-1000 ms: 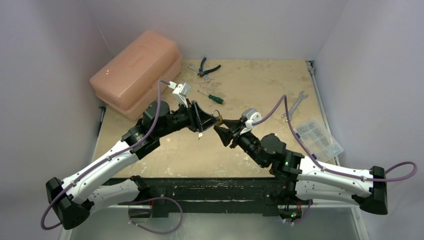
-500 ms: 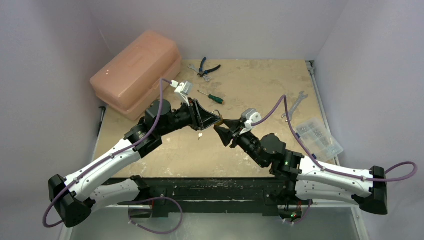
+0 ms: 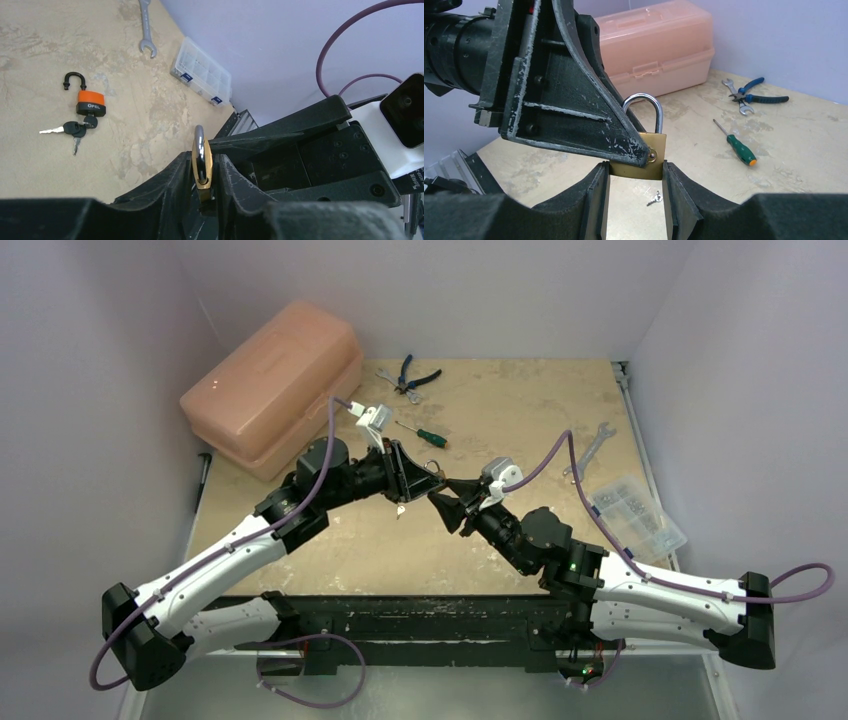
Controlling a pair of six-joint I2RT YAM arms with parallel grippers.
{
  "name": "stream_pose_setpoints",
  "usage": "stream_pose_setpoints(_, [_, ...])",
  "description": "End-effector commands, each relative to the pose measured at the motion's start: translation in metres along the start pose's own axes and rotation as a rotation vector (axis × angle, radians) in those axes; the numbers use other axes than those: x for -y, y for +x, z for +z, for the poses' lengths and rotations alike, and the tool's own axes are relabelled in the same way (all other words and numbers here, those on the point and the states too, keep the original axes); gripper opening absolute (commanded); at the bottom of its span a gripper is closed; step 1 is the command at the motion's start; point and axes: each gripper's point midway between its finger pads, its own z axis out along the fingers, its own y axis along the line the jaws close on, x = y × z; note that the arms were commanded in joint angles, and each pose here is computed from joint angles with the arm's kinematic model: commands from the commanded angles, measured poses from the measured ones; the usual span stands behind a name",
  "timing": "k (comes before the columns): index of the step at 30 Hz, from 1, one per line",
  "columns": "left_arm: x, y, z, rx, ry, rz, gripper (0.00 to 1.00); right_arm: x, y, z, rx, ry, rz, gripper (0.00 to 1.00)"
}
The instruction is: Unlock with the key
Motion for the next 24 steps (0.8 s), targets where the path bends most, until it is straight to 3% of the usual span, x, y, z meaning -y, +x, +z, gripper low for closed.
stream_pose_setpoints(1, [0.011, -0.009, 0.0, 0.018, 0.047, 0.013, 0.23, -0.005, -0.038, 0.001, 0.097, -0.019, 0.035, 0.09])
stream_pose_setpoints(5, [0.008, -0.008, 0.002, 0.018, 0.033, 0.01, 0.01, -0.005, -0.038, 0.0, 0.098, -0.018, 0.036, 0.1])
stream_pose_setpoints(8, [0.004, -0.01, 0.001, 0.034, 0.014, 0.012, 0.0, -0.005, -0.036, 0.0, 0.093, -0.018, 0.046, 0.15])
stream_pose_setpoints(11, [0.002, -0.013, -0.001, 0.053, -0.003, 0.023, 0.0, -0.007, -0.036, -0.001, 0.092, -0.027, 0.069, 0.52])
stream_pose_setpoints(14, [-0.001, -0.016, -0.004, 0.066, -0.026, 0.044, 0.0, -0.003, -0.039, -0.005, 0.101, -0.013, 0.087, 0.75])
stream_pose_setpoints(16, [-0.004, -0.015, -0.006, 0.057, -0.045, 0.053, 0.0, 0.002, -0.041, -0.009, 0.108, 0.003, 0.101, 0.8])
stream_pose_setpoints(24, [-0.008, -0.018, -0.008, 0.024, -0.087, 0.065, 0.0, 0.028, -0.045, -0.023, 0.11, 0.122, 0.158, 0.81])
